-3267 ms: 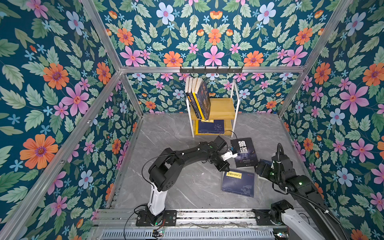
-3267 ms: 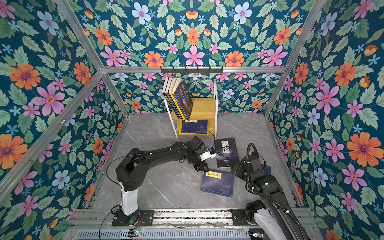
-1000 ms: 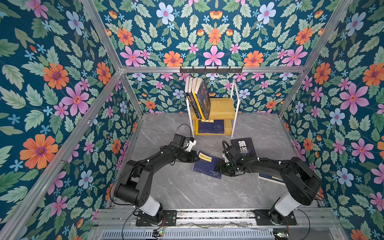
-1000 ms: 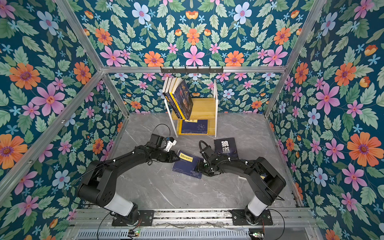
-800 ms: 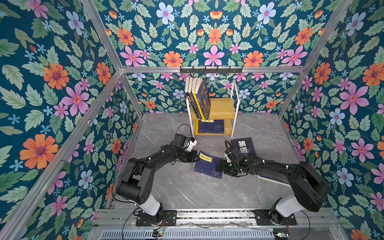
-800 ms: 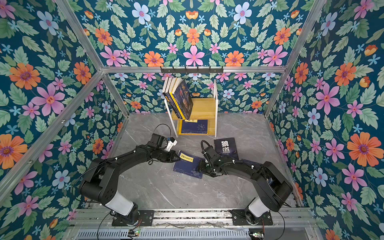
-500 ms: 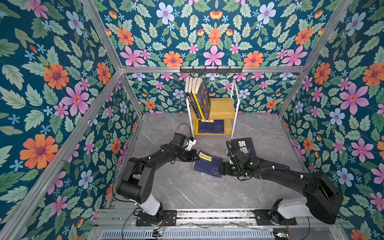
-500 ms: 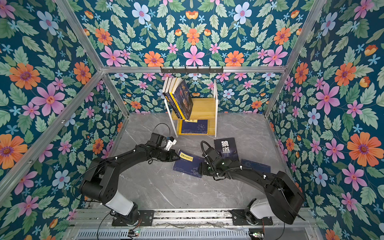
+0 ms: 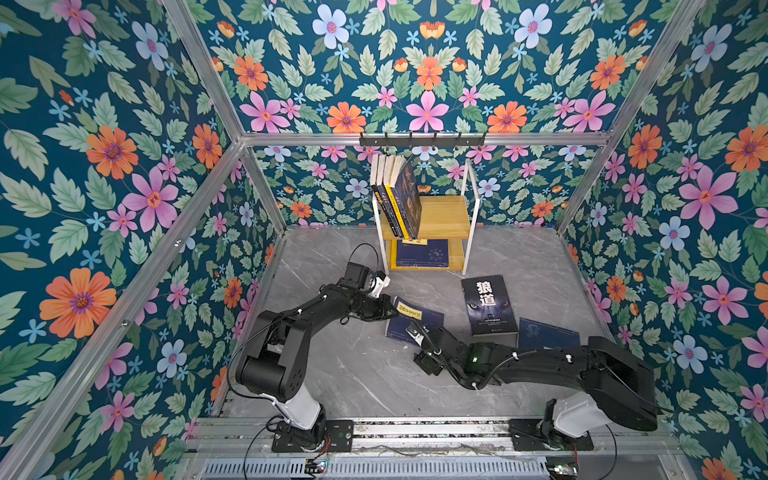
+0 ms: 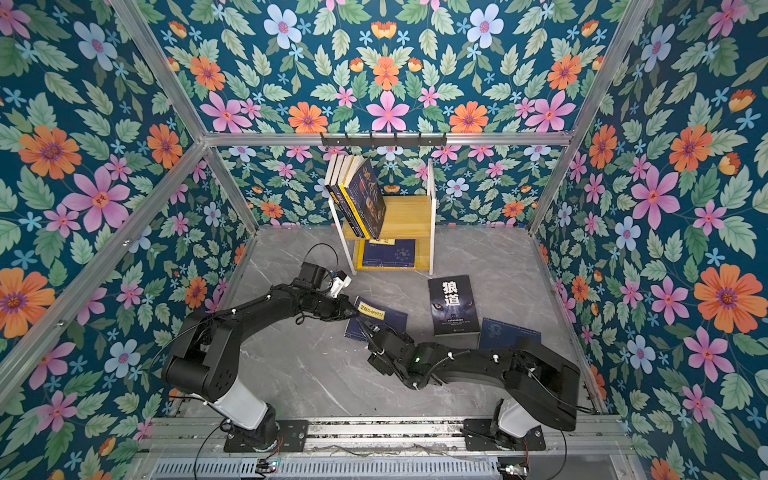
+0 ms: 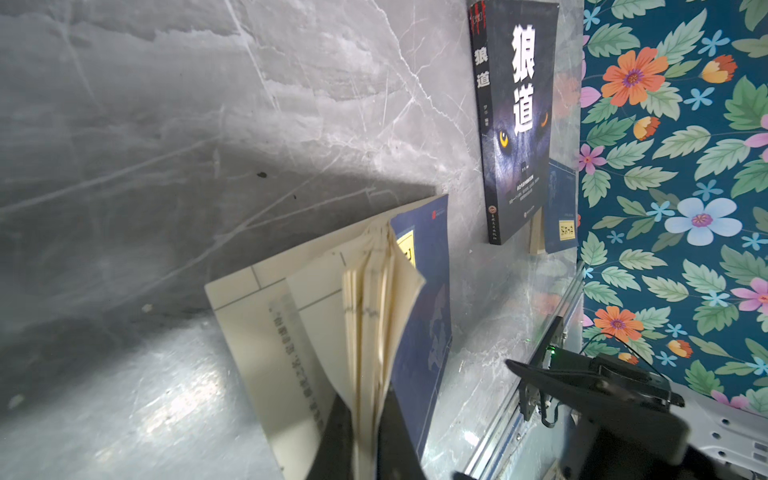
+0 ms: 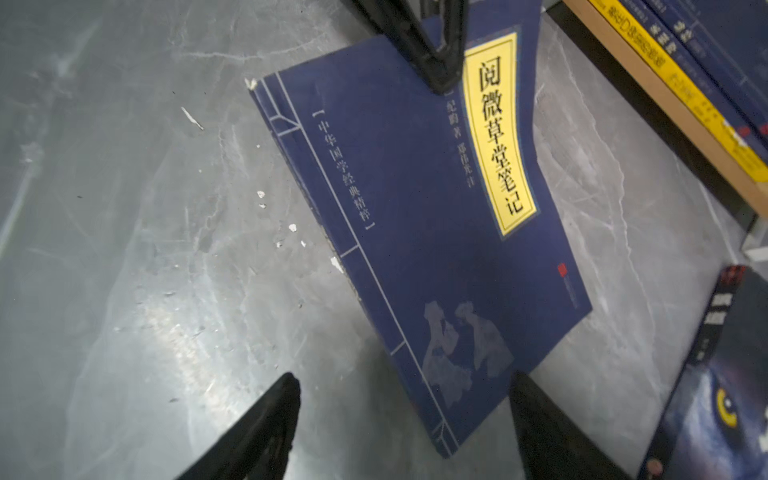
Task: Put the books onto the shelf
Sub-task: 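Grip the tilted blue book with right gripper while left gripper holds it, then lift the blue book upright with right gripper while left gripper withdraws, then carry the upright blue book with right gripper to the lower shelf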
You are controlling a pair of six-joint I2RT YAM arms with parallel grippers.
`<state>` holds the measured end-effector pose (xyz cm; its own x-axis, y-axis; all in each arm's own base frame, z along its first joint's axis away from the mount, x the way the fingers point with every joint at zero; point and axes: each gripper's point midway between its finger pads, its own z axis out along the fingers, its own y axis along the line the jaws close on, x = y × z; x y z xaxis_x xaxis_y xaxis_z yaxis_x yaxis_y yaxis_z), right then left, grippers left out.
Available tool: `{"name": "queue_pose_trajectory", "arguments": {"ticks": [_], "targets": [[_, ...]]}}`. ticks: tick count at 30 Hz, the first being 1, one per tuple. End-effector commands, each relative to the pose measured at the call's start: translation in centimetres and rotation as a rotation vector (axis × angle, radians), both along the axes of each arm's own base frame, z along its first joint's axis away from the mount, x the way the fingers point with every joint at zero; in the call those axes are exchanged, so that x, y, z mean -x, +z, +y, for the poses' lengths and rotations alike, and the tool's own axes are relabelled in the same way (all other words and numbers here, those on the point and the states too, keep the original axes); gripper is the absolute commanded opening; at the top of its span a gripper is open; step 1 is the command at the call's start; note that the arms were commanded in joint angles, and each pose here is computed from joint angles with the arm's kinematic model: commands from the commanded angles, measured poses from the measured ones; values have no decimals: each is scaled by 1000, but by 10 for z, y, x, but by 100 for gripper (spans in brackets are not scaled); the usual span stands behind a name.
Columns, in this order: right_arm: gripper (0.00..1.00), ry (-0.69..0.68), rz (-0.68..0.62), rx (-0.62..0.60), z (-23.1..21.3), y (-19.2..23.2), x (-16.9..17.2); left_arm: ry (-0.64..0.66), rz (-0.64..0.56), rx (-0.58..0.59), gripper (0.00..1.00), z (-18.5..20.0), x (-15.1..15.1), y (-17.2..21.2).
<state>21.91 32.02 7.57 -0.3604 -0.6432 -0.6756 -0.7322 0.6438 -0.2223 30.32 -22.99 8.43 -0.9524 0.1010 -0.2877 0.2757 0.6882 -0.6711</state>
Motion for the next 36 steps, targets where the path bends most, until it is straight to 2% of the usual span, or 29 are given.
{"name": "queue_pose_trajectory", "arguments": {"ticks": [1, 8, 11, 12, 15, 16, 17, 20, 22, 24, 27, 30, 36], "targets": [[79, 81, -177, 56, 17, 10, -18, -7, 38, 31, 0, -4, 5, 3], [78, 151, -259, 157, 30, -17, -25, -8, 46, 30, 0, -4, 5, 2], [71, 169, -291, 217, 29, -29, -30, -7, 35, 15, 9, -1, 5, 1], [65, 173, -301, 248, 28, -33, -32, 4, 31, 1, 15, 1, 4, 1], [18, 181, -314, 317, 23, -40, -35, 7, -1, 2, 27, 3, 2, 9], [10, 186, -320, 326, 21, -41, -35, 2, -17, -3, 34, 4, 3, 11], [8, 189, -326, 330, 20, -41, -35, 1, -33, -12, 41, 5, 2, 13], [6, 194, -340, 353, 18, -41, -36, 37, -90, -52, 58, 19, -6, 20], [4, 198, -340, 367, 16, -39, -36, 86, -133, -64, 74, 35, -15, 24], [4, 209, -353, 362, 16, -37, -35, 148, -150, -68, 82, 52, -22, 22], [3, 228, -366, 400, 14, -37, -36, 225, -153, -82, 90, 75, -30, 19], [4, 232, -377, 415, 11, -32, -36, 252, -208, -114, 99, 92, -39, 25], [4, 246, -400, 464, 3, -18, -36, 296, -294, -175, 100, 122, -45, 35]]}}
